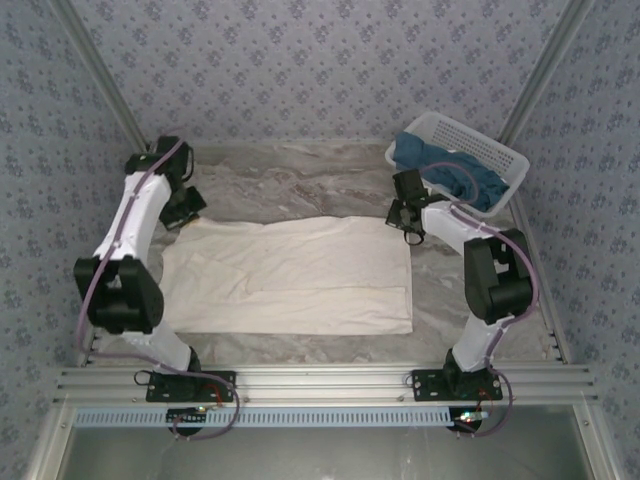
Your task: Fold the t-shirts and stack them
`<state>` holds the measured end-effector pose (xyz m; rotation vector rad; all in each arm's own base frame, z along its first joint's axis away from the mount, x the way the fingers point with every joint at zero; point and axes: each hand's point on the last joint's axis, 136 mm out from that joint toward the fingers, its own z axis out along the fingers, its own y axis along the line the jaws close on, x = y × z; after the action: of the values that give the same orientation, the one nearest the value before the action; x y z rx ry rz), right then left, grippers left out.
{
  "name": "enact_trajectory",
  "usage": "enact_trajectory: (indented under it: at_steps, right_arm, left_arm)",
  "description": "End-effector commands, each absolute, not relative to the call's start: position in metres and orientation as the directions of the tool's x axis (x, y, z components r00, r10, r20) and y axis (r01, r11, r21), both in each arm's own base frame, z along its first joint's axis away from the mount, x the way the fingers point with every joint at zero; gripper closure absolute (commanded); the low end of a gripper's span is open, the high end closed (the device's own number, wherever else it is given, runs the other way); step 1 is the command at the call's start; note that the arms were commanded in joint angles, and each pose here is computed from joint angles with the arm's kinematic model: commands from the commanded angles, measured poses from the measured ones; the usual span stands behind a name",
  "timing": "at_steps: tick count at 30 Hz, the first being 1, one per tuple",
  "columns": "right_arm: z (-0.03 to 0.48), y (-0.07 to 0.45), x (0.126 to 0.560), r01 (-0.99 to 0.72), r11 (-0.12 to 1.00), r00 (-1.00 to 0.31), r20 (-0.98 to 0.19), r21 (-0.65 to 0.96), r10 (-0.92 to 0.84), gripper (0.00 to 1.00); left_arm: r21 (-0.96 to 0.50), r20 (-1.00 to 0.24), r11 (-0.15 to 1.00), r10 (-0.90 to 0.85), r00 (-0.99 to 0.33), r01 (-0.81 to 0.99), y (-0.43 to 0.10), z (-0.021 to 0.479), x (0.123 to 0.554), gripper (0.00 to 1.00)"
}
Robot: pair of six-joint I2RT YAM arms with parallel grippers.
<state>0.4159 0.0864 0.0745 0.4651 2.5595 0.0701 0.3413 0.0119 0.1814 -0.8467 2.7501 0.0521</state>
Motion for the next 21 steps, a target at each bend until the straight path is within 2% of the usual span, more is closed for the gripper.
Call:
enact_trajectory:
  at_steps: [1, 4, 9, 15, 21]
  right_arm:
    - [0.067, 0.079, 0.378, 0.324, 0.942, -0.847, -0.417, 0.084, 0.329, 1.0]
    - [0.067, 0.078, 0.361, 0.325, 0.942, -0.86, -0.39, 0.079, 0.329, 1.0]
    - [0.058, 0.083, 0.32, 0.305, 0.95, -0.909, -0.274, 0.071, 0.313, 1.0]
    - [0.048, 0.084, 0.281, 0.287, 0.956, -0.936, -0.196, 0.061, 0.293, 1.0]
    - [0.043, 0.086, 0.252, 0.281, 0.959, -0.95, -0.135, 0.026, 0.282, 1.0]
  left_arm:
    - [-0.056, -0.248, 0.806, -0.582, -0.774, -0.589, 0.017, 0.183, 0.313, 1.0]
    - [-0.061, -0.244, 0.804, -0.587, -0.772, -0.592, 0.017, 0.186, 0.29, 1.0]
    - [-0.039, -0.221, 0.787, -0.608, -0.762, -0.616, 0.018, 0.183, 0.246, 1.0]
    - [0.025, -0.217, 0.715, -0.678, -0.702, -0.698, 0.029, 0.16, 0.188, 1.0]
    - [0.089, -0.258, 0.679, -0.691, -0.675, -0.729, 0.042, 0.145, 0.168, 1.0]
